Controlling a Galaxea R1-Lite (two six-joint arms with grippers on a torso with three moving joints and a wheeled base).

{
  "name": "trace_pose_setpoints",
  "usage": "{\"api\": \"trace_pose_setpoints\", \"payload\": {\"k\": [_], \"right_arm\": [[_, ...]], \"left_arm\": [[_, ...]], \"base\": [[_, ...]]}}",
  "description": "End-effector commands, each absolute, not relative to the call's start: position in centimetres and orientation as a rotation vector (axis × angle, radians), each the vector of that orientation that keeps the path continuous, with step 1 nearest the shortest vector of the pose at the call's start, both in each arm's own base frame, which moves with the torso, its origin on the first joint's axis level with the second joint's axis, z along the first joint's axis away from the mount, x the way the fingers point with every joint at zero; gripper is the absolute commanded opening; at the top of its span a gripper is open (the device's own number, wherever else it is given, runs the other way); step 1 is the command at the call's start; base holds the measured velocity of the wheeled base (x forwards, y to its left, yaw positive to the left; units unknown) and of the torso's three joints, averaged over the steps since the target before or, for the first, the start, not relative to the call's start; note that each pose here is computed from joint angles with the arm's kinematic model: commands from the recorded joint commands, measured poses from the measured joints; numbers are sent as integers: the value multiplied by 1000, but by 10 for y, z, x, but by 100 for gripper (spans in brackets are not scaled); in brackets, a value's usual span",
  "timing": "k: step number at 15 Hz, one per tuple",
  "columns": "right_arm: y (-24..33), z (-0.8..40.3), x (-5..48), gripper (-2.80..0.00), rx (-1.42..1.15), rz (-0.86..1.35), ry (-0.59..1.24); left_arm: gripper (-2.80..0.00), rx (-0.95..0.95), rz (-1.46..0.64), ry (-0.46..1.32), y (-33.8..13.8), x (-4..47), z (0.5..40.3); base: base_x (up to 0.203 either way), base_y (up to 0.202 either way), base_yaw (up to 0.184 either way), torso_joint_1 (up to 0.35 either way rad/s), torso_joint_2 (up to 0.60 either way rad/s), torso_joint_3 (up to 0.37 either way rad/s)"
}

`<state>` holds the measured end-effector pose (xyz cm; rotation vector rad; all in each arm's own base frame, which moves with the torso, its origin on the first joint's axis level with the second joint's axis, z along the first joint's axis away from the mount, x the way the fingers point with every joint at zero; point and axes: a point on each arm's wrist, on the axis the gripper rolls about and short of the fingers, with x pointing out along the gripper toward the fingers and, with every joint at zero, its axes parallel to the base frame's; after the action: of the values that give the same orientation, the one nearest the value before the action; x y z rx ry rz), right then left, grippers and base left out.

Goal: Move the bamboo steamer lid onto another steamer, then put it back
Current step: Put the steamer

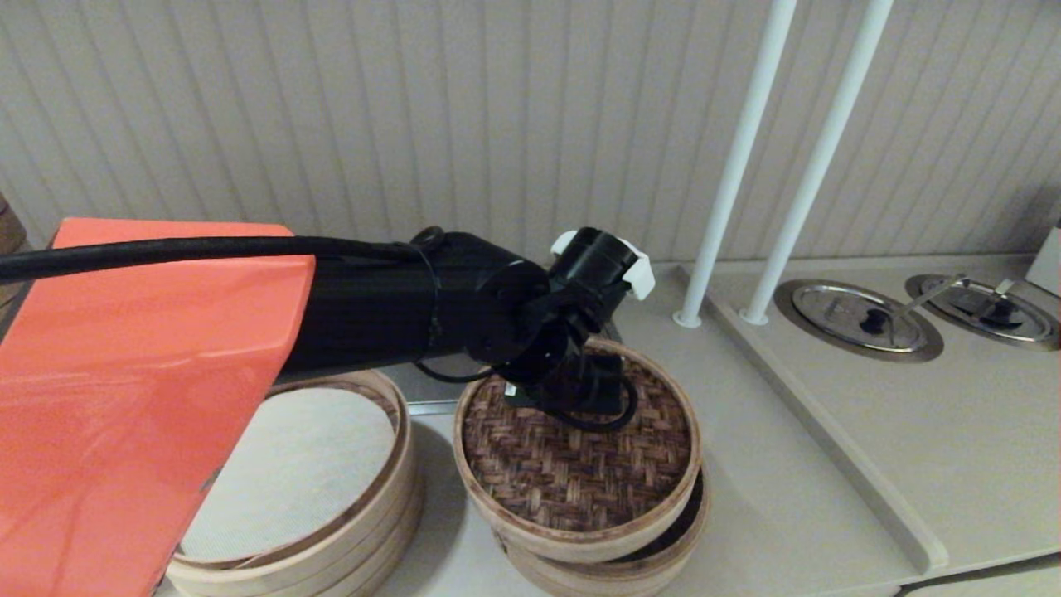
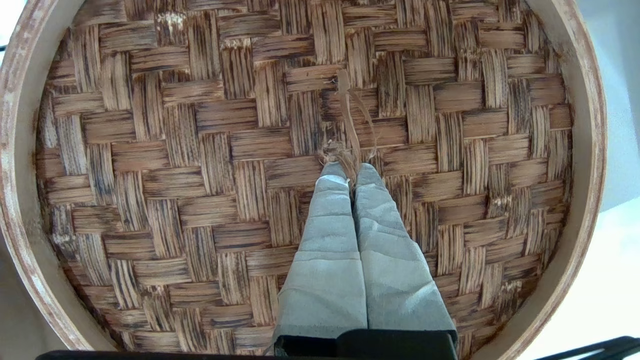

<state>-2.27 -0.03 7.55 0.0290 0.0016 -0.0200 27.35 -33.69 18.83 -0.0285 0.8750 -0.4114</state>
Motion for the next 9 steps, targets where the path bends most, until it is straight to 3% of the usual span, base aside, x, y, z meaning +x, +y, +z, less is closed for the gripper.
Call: {"api": "trace_pose_setpoints", "payload": {"k": [1,9], "right_arm": [[0,75,-22,-280,31,-20,6],[0,75,-22,-280,29,-20,6]], "left_arm": [[-280,-27,-407,878,-339,276,183],[-280,-23,-449,829,-350,276,181]], "base": [[0,0,0,0,0,0],[0,0,0,0,0,0]]}}
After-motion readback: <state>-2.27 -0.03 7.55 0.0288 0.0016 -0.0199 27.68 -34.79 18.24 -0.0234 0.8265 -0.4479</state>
